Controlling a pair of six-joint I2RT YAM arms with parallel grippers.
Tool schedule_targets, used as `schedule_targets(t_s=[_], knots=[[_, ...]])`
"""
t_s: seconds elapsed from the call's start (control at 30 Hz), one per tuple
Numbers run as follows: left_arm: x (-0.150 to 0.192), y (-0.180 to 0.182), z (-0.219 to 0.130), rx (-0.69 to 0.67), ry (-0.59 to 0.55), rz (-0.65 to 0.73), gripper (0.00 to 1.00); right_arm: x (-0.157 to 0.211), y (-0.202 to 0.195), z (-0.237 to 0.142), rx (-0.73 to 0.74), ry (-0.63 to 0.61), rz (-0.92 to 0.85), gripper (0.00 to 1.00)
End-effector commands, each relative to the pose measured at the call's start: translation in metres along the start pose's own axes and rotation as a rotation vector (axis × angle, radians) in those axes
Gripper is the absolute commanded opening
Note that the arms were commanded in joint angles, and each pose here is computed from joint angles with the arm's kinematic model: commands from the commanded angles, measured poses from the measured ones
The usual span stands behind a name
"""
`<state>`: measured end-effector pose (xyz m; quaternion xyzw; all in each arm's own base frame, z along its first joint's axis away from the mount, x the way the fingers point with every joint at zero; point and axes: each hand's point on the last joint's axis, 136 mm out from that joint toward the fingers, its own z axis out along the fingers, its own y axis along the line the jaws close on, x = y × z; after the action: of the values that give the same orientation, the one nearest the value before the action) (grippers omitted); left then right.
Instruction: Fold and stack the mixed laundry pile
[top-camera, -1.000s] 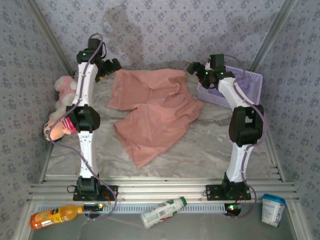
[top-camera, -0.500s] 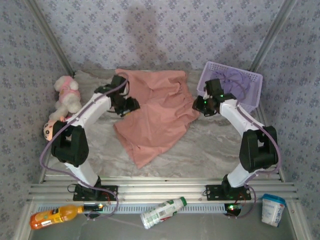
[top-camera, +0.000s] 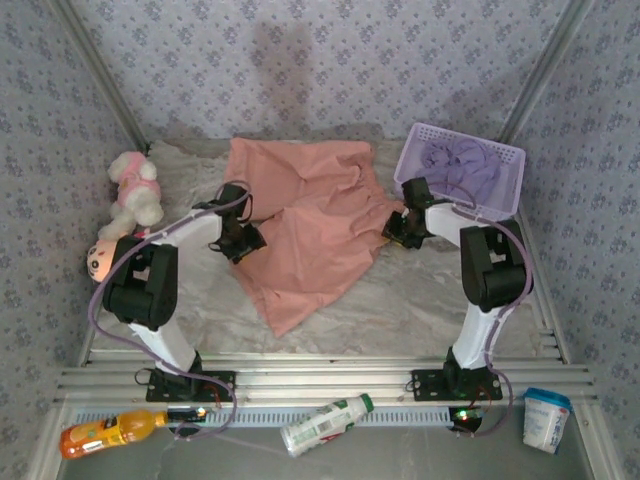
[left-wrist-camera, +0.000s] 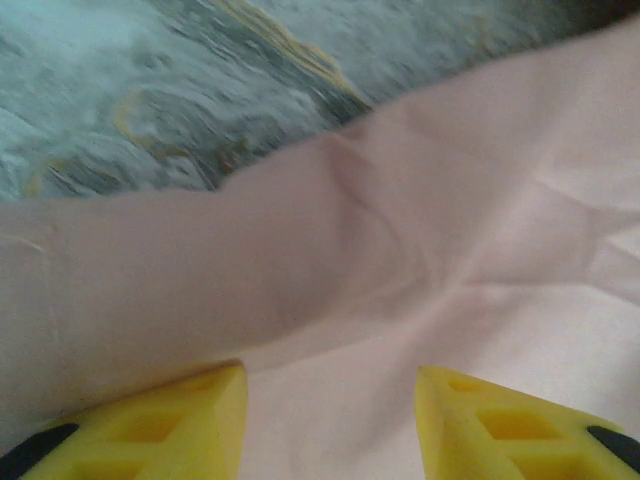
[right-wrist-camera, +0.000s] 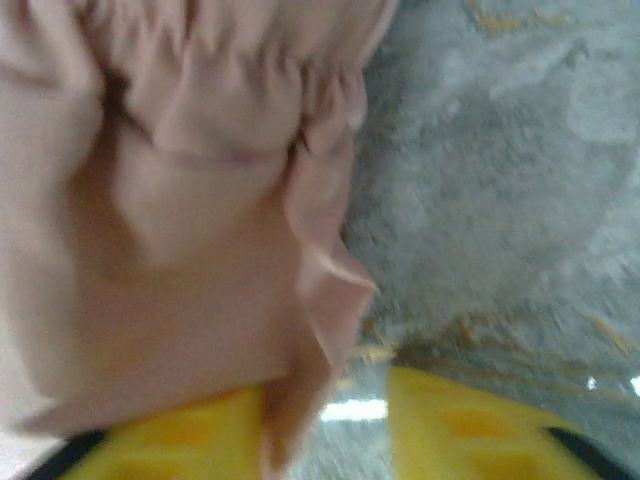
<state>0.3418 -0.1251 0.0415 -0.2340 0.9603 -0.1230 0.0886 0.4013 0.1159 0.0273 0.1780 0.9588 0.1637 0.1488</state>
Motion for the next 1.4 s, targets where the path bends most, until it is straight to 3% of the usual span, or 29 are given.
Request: schedule_targets(t_s=[0.0,0.13,0.37,0.5,0.53,0.6,0.63,0.7,0.97,1.37], knots=[[-0.01,0.014,0.013,-0.064,0.003,0.022,0.48,-0.019,0.013,-0.001,-0.024,-0.062,0.023,0.01],[-0.025,0.03,0.023,-0.15,0.008,0.047,0.48,-0.011,0.008,-0.026,0.022,-0.051,-0.019,0.0],[-0.058,0.029,0.03,-0.202,0.001,0.1,0.48,0.071,-0.03,-0.062,0.16,0.081,-0.065,0.0],[-0.077,0.022,0.016,-0.25,-0.021,0.189,0.5,0.095,-0.033,-0.065,0.157,0.103,-0.015,0.0],[-0.081,0.022,0.009,-0.267,-0.025,0.215,0.53,0.098,-0.029,-0.066,0.141,0.113,-0.018,0.05],[-0.082,0.021,-0.004,-0.278,-0.027,0.253,0.73,0.101,-0.021,-0.071,0.135,0.111,-0.039,0.37],[-0.08,0.02,-0.012,-0.274,-0.024,0.267,0.84,0.102,-0.02,-0.075,0.149,0.1,-0.052,0.47],[-0.073,0.018,-0.027,-0.249,-0.019,0.279,0.99,0.102,-0.021,-0.085,0.168,0.081,-0.063,0.59],[-0.014,0.004,-0.068,-0.005,0.045,0.229,1.0,0.085,-0.044,-0.096,0.16,-0.014,-0.006,0.8],[0.084,0.026,-0.06,0.015,0.143,0.096,0.99,0.013,-0.012,-0.055,-0.015,-0.12,0.058,0.73]])
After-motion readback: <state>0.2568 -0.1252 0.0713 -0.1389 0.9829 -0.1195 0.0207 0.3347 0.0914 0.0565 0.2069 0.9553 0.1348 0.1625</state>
